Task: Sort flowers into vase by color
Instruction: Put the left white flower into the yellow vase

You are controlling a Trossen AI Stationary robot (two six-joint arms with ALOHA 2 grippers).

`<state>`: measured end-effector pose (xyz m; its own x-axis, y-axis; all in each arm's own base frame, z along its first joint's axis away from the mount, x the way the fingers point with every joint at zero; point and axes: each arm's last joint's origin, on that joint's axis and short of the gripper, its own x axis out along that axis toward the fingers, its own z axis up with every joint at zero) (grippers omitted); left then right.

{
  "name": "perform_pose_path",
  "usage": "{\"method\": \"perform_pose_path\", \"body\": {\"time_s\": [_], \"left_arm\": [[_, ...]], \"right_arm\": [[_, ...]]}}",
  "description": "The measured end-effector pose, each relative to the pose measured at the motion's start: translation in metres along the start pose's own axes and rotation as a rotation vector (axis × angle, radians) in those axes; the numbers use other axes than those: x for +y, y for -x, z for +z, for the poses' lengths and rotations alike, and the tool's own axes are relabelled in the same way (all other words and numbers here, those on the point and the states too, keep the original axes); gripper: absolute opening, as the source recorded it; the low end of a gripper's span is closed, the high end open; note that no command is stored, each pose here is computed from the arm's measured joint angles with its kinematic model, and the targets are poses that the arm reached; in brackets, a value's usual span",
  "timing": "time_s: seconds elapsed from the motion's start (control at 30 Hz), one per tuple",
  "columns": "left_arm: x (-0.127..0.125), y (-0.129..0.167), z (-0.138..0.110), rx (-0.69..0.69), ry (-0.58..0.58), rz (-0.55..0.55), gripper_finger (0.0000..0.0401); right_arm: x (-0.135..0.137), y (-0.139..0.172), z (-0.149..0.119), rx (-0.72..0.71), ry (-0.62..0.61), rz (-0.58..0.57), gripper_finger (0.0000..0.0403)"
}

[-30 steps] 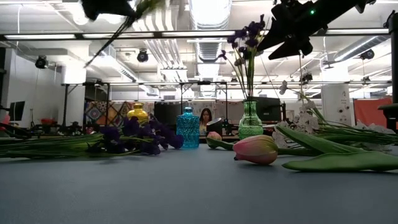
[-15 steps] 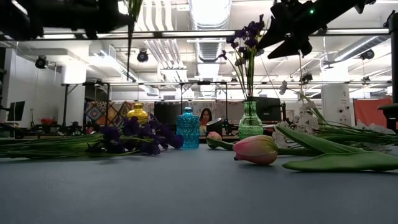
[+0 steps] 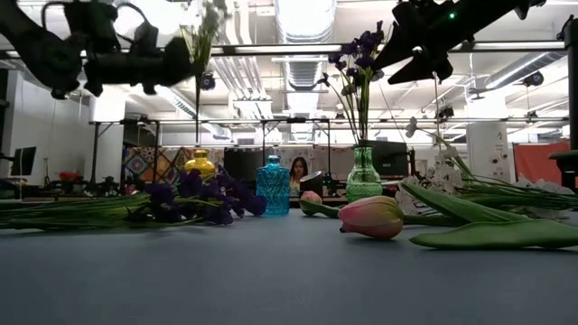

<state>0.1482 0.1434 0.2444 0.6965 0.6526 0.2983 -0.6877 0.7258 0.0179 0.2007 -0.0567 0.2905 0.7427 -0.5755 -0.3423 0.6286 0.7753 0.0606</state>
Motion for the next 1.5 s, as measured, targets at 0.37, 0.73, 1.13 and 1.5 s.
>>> {"method": "perform_pose_path", "body": {"time_s": [0.37,0.73,1.13,1.5], "left_arm": [[0.001,-0.010,-0.021,0.035,-0.003,0.007,0.0003],[0.001,-0.011,-0.033,0.099,0.055,0.013,0.0044],[0.000,-0.001,-0.042,0.254,0.114,0.018,0.0147],[-0.008,0.021,-0.030,0.421,0.205,-0.028,0.0212]], "right_arm": [[0.000,0.000,0.000,0.000,-0.001,0.000,0.0343],[0.000,0.000,0.000,0.001,0.008,-0.001,0.0343],[0.000,0.000,-0.002,0.014,0.014,-0.002,0.0343],[0.001,0.000,-0.002,0.024,-0.004,0.032,0.0343]]}}
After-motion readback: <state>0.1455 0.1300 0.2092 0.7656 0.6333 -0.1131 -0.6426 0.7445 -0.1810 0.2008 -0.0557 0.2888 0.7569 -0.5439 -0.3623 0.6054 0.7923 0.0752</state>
